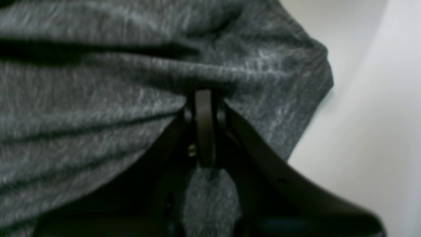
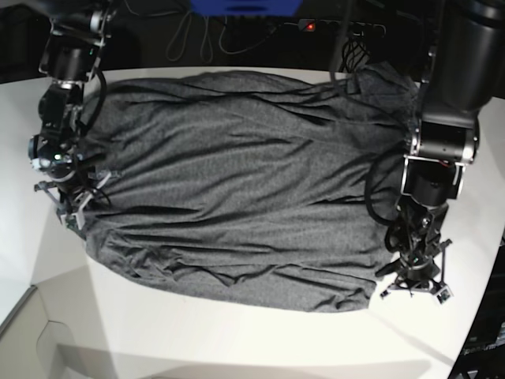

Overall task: Layout the t-shirt on the table in an organized manner, then fold the t-shirt properly
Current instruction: 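Lift the shirt with both grippers and stretch it taut, then shake the shirt with both grippers and lay it flat on the table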

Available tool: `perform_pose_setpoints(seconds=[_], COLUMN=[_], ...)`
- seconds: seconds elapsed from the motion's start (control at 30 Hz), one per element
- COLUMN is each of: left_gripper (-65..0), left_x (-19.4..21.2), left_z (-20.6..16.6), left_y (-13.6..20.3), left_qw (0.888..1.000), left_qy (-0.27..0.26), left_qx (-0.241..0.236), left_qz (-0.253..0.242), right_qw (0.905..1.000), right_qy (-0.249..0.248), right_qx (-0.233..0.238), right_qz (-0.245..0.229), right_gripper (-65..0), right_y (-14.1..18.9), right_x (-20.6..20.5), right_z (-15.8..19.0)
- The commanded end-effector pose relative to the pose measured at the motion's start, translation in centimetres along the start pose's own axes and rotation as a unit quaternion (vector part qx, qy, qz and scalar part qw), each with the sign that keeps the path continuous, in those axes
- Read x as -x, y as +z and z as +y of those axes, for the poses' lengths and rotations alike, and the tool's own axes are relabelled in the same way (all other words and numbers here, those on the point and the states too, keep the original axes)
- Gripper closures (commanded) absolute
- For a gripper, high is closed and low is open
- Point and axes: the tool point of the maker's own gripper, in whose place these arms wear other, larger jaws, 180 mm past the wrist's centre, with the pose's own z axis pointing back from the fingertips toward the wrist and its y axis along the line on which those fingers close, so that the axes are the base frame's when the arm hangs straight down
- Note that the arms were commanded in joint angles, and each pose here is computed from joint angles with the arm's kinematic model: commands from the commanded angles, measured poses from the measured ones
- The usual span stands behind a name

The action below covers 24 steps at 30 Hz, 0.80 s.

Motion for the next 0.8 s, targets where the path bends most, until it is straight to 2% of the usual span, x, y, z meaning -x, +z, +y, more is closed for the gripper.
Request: perform_pose_setpoints(seconds=[0.0,0.1,0.2,0.37,0.43,0.5,0.6,0.7,0.77], left_gripper=[-0.1,-0.1,-0.1,0.0,0.0,0.0,0.0,0.0,0.0], left_x=[-2.9,-3.7,-2.9,-3.2,-3.1,-1.2,1.9,5.3,6.1], left_z=[-1.9,-3.1,-3.8,-6.9,-7.5,-8.1,-8.2,-6.9,-6.4], left_y=[-0.1,0.1,1.1,4.5,5.7,6.3,6.1,5.2,4.2], left_qw=[0.999,0.998,0.997,0.990,0.987,0.985,0.987,0.989,0.990], left_qy=[0.009,0.014,0.016,0.033,0.051,0.060,0.055,0.038,0.029], left_qx=[0.018,0.033,0.058,0.134,0.153,0.160,0.150,0.119,0.099], left_qz=[-0.032,-0.045,-0.048,-0.035,-0.025,0.002,0.035,0.075,0.092], right_qw=[0.9994,0.9999,0.9997,0.9979,0.9959,0.9909,0.9812,0.9787,0.9789], right_qy=[0.008,-0.003,-0.022,-0.038,-0.029,-0.033,-0.042,-0.033,-0.024], right_qx=[0.006,0.009,0.005,0.012,0.025,0.052,0.084,0.109,0.121], right_qz=[0.032,0.013,-0.012,-0.052,-0.082,-0.120,-0.169,-0.171,-0.163], right_gripper=[0.0,0.0,0.0,0.0,0.0,0.0,0.0,0.0,0.0], right_y=[-0.2,-1.4,-2.9,-3.6,-2.7,-0.9,2.0,4.9,6.7], right_x=[1.3,0.0,-2.0,-5.6,-7.9,-9.7,-11.8,-11.8,-11.2], right_z=[-0.8,-2.1,-3.1,-5.2,-6.1,-8.0,-8.9,-9.0,-8.4])
